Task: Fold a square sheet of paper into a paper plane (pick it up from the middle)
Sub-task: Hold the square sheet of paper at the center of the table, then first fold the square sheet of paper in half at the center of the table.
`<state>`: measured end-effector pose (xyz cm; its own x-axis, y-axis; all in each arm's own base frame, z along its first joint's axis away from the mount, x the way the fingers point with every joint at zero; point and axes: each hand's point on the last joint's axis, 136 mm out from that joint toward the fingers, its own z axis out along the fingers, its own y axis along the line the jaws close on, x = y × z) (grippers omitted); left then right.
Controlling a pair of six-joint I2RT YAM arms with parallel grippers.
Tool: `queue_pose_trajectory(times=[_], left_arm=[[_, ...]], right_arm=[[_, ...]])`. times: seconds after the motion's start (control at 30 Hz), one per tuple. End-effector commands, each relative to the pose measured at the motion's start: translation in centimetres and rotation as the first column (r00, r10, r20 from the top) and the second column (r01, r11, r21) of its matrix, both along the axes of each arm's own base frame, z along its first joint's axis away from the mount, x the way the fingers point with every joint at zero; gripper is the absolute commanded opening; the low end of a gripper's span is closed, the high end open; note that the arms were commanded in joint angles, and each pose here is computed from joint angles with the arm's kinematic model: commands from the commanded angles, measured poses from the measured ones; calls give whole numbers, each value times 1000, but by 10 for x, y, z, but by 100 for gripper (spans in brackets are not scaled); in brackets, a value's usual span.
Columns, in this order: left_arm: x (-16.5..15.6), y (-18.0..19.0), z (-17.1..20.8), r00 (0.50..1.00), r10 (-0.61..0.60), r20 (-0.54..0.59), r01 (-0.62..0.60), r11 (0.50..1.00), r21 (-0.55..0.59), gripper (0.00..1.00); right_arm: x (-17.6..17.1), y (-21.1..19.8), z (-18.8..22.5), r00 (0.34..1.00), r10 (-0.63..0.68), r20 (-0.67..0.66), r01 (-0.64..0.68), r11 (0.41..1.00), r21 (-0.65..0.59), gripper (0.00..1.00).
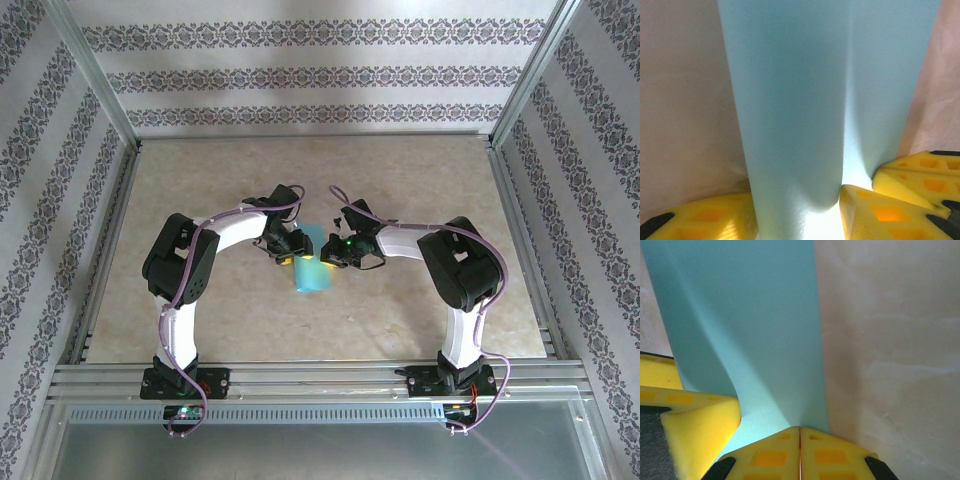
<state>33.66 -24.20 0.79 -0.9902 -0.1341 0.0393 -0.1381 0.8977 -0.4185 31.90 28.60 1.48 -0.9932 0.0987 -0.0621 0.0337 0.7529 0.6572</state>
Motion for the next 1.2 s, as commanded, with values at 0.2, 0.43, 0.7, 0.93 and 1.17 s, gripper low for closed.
queue_pose_trajectory(times=[0.2, 0.43, 0.7, 0.93, 1.17], left_arm=[[-21, 27, -44, 998, -14, -61, 27, 977, 210, 48], [19, 57, 54, 979, 49, 196, -110, 943, 315, 51], [25, -12, 100, 957, 105, 269, -66, 987, -148, 37], [18, -39, 80, 981, 128, 148, -77, 949, -306, 17], [-1, -34, 52, 993, 111, 51, -94, 962, -256, 12]], right_arm=[[-27, -33, -57, 994, -14, -110, -12, 974, -228, 8], [-35, -43, -73, 987, -33, -156, -14, 957, -291, 8], [-38, -50, -80, 985, -51, -167, -6, 945, -326, 8], [-41, -52, -80, 982, -61, -178, -4, 939, -343, 7], [-43, -52, -83, 980, -78, -184, 7, 932, -362, 6]])
